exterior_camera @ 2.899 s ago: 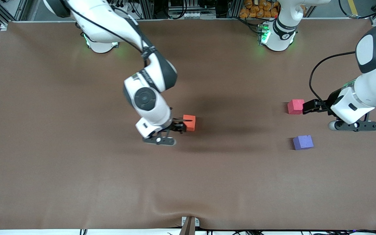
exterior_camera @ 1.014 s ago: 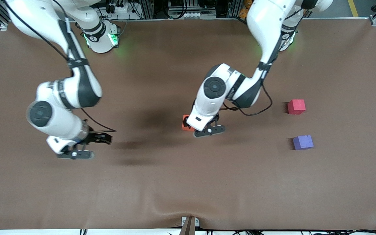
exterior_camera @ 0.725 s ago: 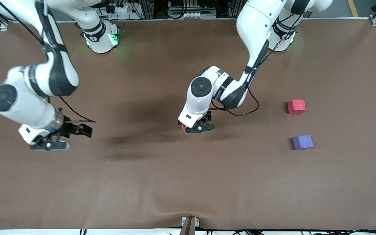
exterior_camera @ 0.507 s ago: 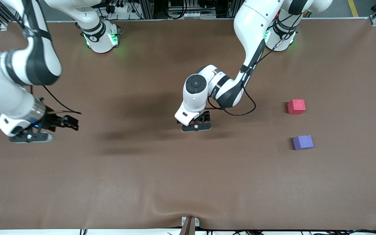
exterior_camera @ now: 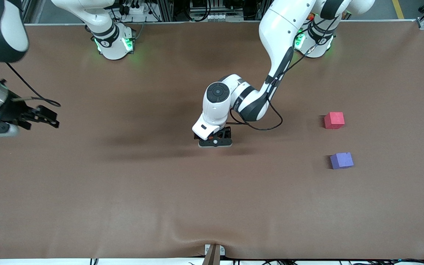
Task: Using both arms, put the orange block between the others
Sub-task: 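Grasp the orange cube with the left gripper while the right gripper withdraws, then carry the orange cube with the left gripper between the pink and purple cubes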
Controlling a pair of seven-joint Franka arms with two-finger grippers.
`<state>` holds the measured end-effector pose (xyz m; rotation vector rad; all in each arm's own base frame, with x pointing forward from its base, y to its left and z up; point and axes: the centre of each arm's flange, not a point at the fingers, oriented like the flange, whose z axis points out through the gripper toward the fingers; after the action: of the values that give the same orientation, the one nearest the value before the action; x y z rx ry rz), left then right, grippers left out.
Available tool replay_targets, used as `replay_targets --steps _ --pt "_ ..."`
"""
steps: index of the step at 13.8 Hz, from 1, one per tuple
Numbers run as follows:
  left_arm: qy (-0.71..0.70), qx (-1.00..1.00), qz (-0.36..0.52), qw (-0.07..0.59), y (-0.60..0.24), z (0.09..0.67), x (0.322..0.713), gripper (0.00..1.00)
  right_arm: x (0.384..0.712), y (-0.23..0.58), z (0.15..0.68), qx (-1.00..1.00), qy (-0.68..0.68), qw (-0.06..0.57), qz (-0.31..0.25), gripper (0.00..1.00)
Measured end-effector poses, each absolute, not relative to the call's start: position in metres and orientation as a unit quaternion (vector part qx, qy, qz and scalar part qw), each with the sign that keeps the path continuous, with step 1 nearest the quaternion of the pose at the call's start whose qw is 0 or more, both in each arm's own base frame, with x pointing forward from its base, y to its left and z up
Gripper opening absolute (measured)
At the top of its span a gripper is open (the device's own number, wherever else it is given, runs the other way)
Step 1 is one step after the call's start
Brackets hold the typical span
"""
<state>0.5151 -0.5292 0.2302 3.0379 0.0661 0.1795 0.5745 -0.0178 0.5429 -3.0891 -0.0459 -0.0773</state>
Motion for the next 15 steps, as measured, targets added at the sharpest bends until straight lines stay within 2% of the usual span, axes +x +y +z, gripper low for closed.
replay_targets --steps 6,7,8,9,12,15 --pt "-0.026 0.998 0.047 0.033 -0.54 0.205 0.494 1.0 0.558 -0.036 0.601 -1.0 -0.008 0.008 0.006 1.0" --pt "-0.035 0.998 0.045 0.031 -0.54 0.202 0.493 0.95 0.555 -0.039 0.609 -1.0 -0.005 0.008 0.011 1.0" --pt "-0.05 0.997 0.044 0.027 -0.537 0.199 0.492 0.95 0.553 -0.042 0.617 -1.0 -0.003 0.008 0.014 1.0" --pt "-0.066 0.997 0.042 0.024 -0.535 0.197 0.493 0.89 0.55 -0.043 0.623 -1.0 -0.001 0.008 0.019 1.0" --pt "-0.08 0.996 0.04 0.019 -0.528 0.194 0.496 0.58 0.544 -0.047 0.626 -0.999 0.004 0.008 0.038 1.0" --pt "-0.07 0.997 0.029 0.006 -0.517 0.204 0.505 0.56 0.536 -0.061 0.632 -0.998 0.026 0.01 0.057 1.0"
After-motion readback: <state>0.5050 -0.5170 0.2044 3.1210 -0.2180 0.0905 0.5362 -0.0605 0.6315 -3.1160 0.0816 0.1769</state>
